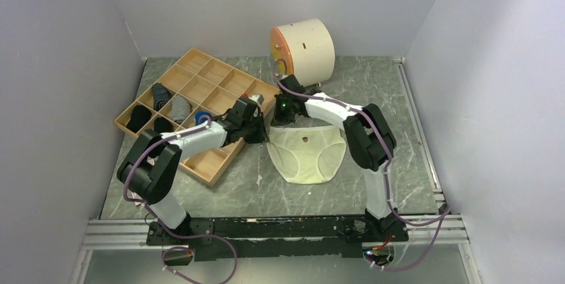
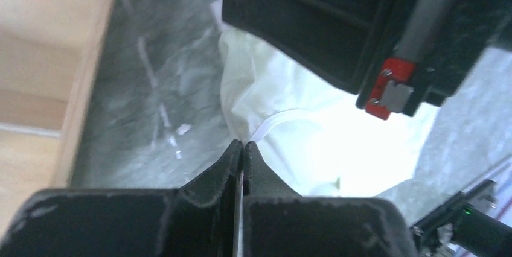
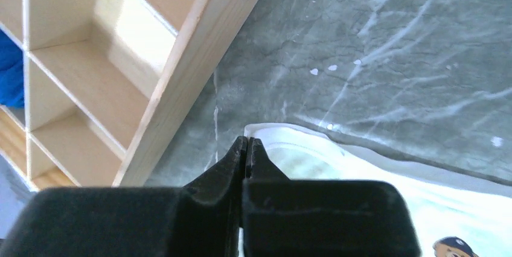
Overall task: Roll the underwear
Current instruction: Fold the underwear at the center of the board.
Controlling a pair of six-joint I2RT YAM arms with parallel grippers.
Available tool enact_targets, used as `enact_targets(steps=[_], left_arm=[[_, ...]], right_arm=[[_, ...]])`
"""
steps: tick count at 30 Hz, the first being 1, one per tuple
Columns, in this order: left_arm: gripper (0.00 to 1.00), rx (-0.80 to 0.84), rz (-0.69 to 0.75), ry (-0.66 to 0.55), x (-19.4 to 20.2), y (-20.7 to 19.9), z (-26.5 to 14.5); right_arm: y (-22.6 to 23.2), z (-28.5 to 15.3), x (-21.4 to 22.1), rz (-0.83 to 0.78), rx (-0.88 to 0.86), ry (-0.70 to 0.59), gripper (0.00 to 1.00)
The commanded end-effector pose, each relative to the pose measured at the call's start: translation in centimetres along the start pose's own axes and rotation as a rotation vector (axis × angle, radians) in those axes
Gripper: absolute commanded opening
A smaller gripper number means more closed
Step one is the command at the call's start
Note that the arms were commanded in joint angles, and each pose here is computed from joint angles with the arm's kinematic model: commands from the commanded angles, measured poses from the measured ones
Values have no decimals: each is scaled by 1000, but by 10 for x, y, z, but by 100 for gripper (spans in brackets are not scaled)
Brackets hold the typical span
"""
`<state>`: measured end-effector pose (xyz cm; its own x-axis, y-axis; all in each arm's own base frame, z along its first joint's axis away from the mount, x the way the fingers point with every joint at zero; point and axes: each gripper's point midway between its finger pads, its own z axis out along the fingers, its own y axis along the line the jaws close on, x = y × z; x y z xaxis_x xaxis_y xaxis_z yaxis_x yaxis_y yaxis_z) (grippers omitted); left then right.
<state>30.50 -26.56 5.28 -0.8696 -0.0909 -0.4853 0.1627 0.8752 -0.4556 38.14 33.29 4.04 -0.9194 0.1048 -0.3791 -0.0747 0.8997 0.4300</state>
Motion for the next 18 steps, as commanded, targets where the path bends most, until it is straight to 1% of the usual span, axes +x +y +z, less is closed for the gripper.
enact_targets(steps=[1, 4, 10, 18], left_arm=[[5, 169, 37, -41, -28, -50, -25], [5, 216, 48, -35, -28, -74, -29], [5, 240, 89, 8, -12, -115, -16], [5, 313, 90, 10, -8, -169, -7]], right_arm=[[19, -46, -36, 23, -172, -90, 0], [10, -56, -38, 21, -210, -98, 0], [-18, -73, -41, 52, -262, -99, 0], [-59, -102, -45, 64, -226, -149, 0]])
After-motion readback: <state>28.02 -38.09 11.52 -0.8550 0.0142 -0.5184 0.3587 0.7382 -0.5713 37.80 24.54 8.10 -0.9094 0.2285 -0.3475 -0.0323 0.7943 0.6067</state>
